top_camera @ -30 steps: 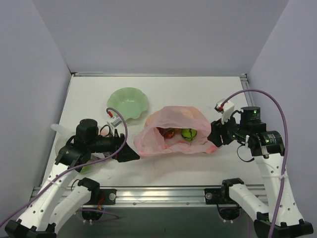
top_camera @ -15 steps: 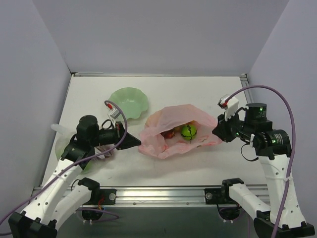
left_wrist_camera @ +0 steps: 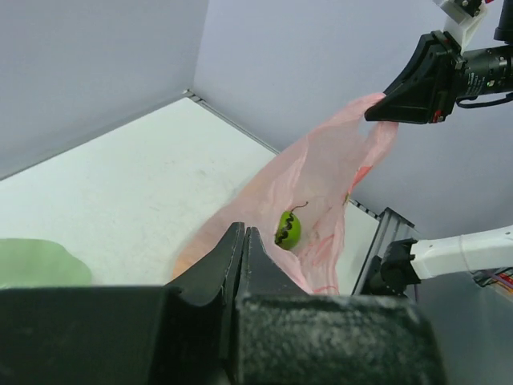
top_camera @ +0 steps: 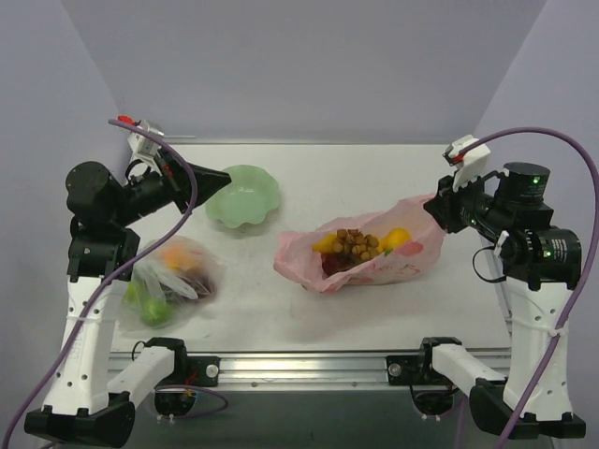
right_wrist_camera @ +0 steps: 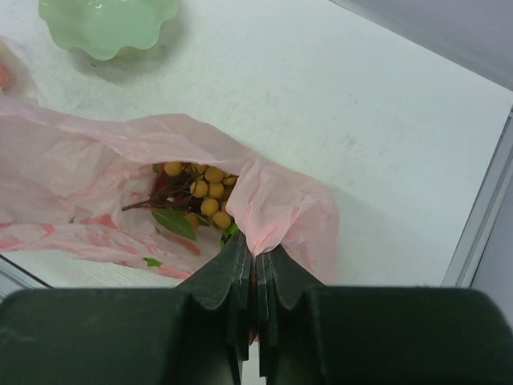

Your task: Place the fake fruits into the plastic bag and tie a complex knot

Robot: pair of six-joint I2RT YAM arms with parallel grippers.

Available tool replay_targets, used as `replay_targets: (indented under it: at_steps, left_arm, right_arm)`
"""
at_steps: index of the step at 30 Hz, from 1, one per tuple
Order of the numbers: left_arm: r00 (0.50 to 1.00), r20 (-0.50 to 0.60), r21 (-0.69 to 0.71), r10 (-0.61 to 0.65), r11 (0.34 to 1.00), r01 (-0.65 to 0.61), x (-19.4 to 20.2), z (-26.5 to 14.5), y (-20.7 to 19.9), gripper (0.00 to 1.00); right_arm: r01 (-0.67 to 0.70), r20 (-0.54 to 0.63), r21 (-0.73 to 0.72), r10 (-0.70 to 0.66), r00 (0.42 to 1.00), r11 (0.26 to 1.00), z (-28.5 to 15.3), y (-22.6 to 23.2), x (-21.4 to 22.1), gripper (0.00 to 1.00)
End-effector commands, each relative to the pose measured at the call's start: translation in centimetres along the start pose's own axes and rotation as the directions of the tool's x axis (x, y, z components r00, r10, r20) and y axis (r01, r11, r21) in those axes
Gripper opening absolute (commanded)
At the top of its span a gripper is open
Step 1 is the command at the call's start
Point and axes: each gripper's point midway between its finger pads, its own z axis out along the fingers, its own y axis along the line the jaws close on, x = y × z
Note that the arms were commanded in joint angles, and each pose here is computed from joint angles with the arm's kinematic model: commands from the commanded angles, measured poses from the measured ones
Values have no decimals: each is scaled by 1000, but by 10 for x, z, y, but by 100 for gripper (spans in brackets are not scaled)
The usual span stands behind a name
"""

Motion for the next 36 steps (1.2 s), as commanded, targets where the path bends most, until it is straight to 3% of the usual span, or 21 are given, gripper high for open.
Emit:
replay_targets:
  at_steps: [1,2,5,7,9,11,16,23,36]
  left_arm:
    - [998,9,-26,56,998,-55,-12,0,5,0]
    - [1000,-11,-38,28,999,-29,-2,-1,9,0]
    - [994,-66,-14,-92,996,91,39,-11,3,45]
    - [984,-88,18,-152,988,155,61,-23,-15,66]
    - [970,-140,50,-198,977,206,94,-32,-28,78]
    - [947,-200,73,-251,960,270,123,-35,-34,81]
    - [948,-277,191,-158,958,215,160,-23,-67,85]
    - [954,-297,354,25,931,86,166,11,-96,97]
    - [937,-287,456,199,888,-49,177,53,-130,94]
  right_arm:
    - [-20,-13,-29,20,1000,999,8,2,3,0]
    - [-33,-18,-51,32,999,998,9,7,7,0]
    - [-64,-38,-76,61,997,995,14,14,22,0]
    - [-68,-39,-71,65,997,995,13,15,27,0]
    - [-79,-39,-71,76,996,994,12,17,28,0]
    - [-92,-46,-81,89,995,992,13,19,31,0]
    - [-131,-60,-94,126,990,987,16,23,36,0]
    - [-128,-60,-72,124,990,989,13,21,37,0]
    - [-126,-69,-73,121,990,989,11,23,42,0]
